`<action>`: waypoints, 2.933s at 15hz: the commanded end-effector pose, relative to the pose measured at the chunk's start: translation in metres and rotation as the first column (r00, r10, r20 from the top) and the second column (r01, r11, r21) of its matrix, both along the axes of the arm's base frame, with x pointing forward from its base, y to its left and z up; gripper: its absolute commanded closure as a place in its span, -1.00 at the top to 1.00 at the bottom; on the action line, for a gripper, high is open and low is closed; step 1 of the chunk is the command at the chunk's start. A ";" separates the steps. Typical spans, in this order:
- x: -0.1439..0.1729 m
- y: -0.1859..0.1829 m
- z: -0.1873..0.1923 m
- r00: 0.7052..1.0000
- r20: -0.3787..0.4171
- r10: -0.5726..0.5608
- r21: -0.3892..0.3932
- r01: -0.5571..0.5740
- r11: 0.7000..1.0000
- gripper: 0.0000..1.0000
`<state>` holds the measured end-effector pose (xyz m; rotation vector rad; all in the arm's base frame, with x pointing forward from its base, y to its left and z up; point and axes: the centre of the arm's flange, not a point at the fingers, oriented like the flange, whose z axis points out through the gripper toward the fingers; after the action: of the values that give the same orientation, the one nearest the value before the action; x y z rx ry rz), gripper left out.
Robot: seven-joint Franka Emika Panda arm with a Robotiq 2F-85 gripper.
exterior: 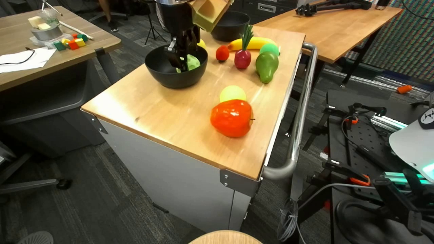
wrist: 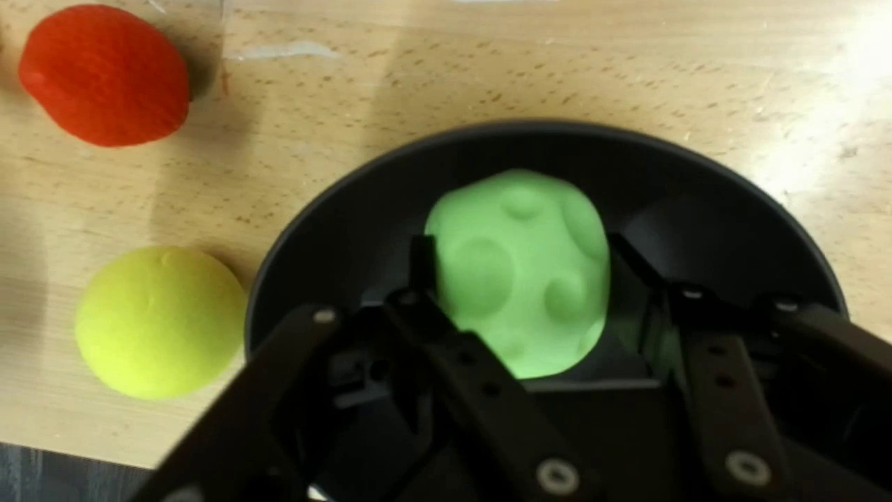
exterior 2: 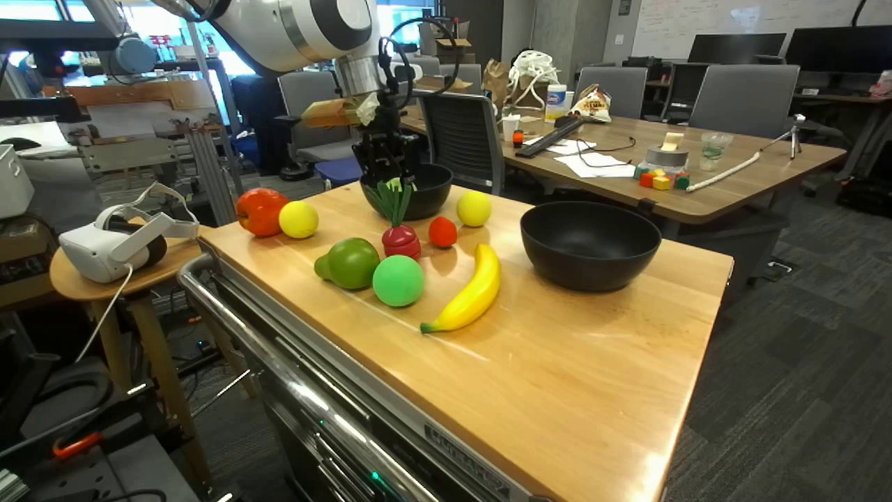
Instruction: Take one fruit from the left bowl and put it on the table then remove all the fruits from the right and left bowl and put them on the table respectively
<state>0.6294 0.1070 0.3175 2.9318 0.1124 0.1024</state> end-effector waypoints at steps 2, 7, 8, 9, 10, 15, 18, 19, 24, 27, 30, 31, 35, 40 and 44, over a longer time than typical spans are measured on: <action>0.016 0.002 0.050 0.994 0.111 -0.013 0.044 0.009 0.999 -0.52; 0.020 0.026 0.148 0.951 0.310 0.002 0.129 -0.044 0.991 -0.75; 0.018 0.035 0.163 0.942 0.334 0.013 0.147 -0.065 0.987 -0.79; 0.015 0.043 0.174 0.934 0.357 0.024 0.161 -0.087 0.983 -0.74; 0.012 0.054 0.180 0.930 0.365 0.036 0.178 -0.108 0.978 -0.78; -0.008 0.102 0.161 0.943 0.303 0.138 0.220 -0.210 0.953 -0.78; -0.016 0.112 0.130 0.957 0.233 0.175 0.225 -0.228 0.947 -0.78; -0.019 0.113 0.119 0.961 0.209 0.181 0.223 -0.228 0.948 -0.78; -0.027 0.106 0.074 0.984 0.096 0.152 0.236 -0.171 0.957 -0.78; -0.035 0.104 0.051 0.991 0.032 0.127 0.252 -0.131 0.959 -0.78; -0.040 0.100 0.033 0.994 -0.021 0.103 0.255 -0.094 0.962 -0.78; -0.042 0.098 0.026 0.995 -0.039 0.097 0.253 -0.084 0.964 -0.78; -0.048 0.094 0.013 0.993 -0.082 0.086 0.247 -0.064 0.967 -0.77; -0.049 0.096 0.022 0.991 -0.105 0.084 0.254 -0.055 0.966 0.20; -0.049 0.106 0.078 0.991 -0.061 0.123 0.239 -0.105 0.965 0.81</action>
<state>0.5811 0.2065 0.3399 3.1708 0.2553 -0.0453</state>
